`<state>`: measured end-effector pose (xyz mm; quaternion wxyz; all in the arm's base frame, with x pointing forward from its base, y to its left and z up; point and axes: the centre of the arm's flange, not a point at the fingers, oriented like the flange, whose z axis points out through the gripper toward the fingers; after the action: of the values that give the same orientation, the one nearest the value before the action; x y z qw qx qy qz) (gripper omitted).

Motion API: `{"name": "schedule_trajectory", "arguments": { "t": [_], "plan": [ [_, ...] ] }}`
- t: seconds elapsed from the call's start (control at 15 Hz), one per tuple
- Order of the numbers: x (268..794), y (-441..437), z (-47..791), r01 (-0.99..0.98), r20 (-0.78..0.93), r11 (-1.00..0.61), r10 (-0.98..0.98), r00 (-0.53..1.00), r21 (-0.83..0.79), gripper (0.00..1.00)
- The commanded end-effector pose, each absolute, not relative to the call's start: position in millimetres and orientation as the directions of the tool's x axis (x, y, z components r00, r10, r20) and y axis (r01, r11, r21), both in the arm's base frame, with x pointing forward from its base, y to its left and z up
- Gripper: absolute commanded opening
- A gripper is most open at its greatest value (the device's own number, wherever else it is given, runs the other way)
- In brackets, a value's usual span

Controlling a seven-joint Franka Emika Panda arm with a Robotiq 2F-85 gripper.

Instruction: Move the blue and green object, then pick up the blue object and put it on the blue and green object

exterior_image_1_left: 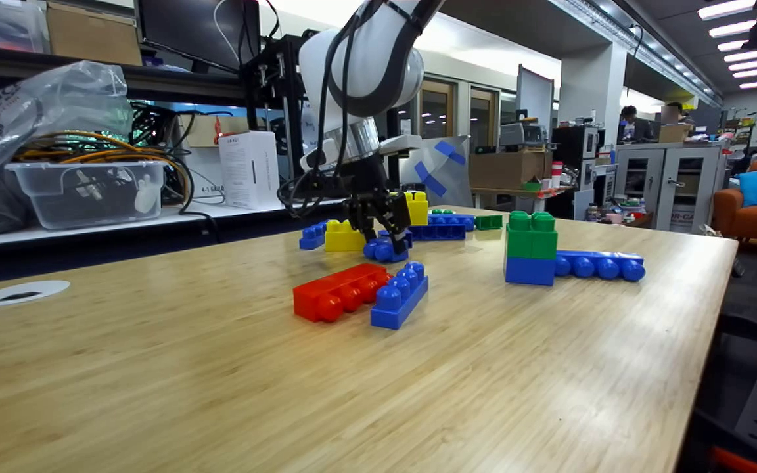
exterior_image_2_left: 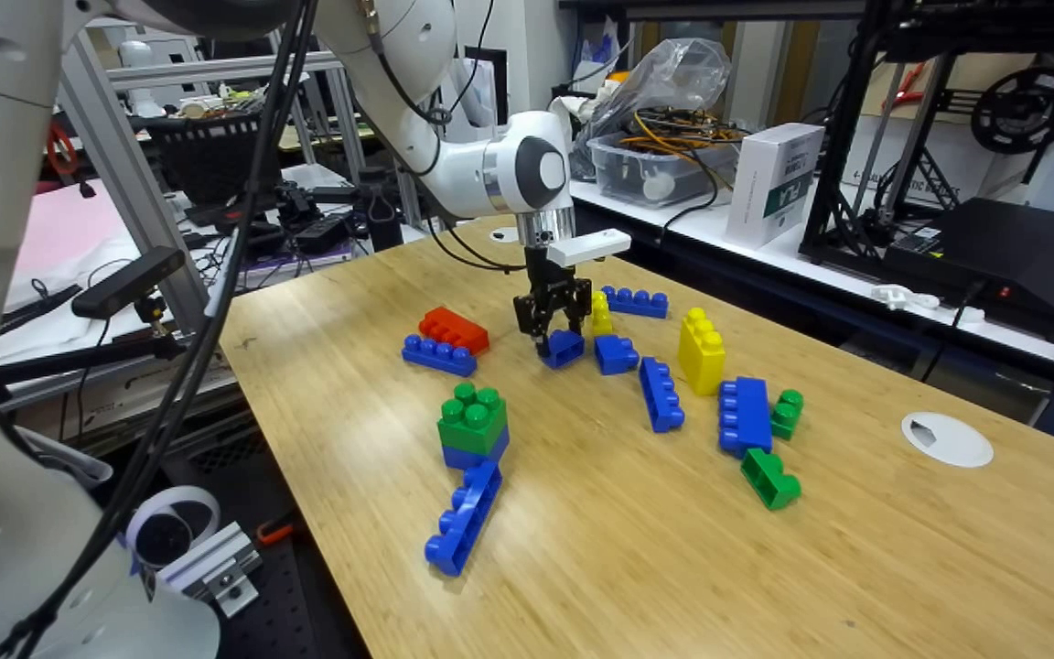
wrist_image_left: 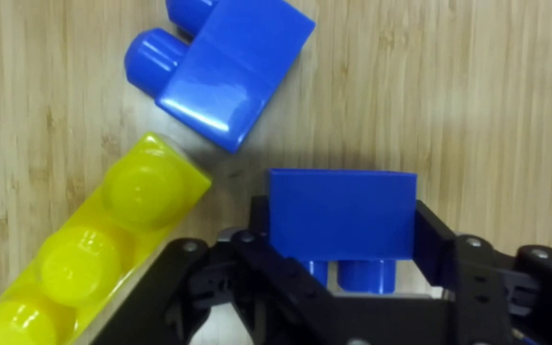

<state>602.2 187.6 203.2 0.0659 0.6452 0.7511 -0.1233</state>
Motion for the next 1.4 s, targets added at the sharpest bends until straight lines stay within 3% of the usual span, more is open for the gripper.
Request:
{"name": "schedule_trajectory", "arguments": {
  "t": [0.0,0.6,1.33],
  "plan": [
    [599.8,170.7,217.1,0.985,-0.202,0.150,0.966,-0.164,-0.083,0.45],
    [590.1,116.1,273.5,0.978,-0.027,0.202,0.979,-0.201,0.050,0.45],
    [565.0,52.5,269.7,0.953,0.370,0.286,0.879,-0.301,0.098,0.45]
  ]
}}
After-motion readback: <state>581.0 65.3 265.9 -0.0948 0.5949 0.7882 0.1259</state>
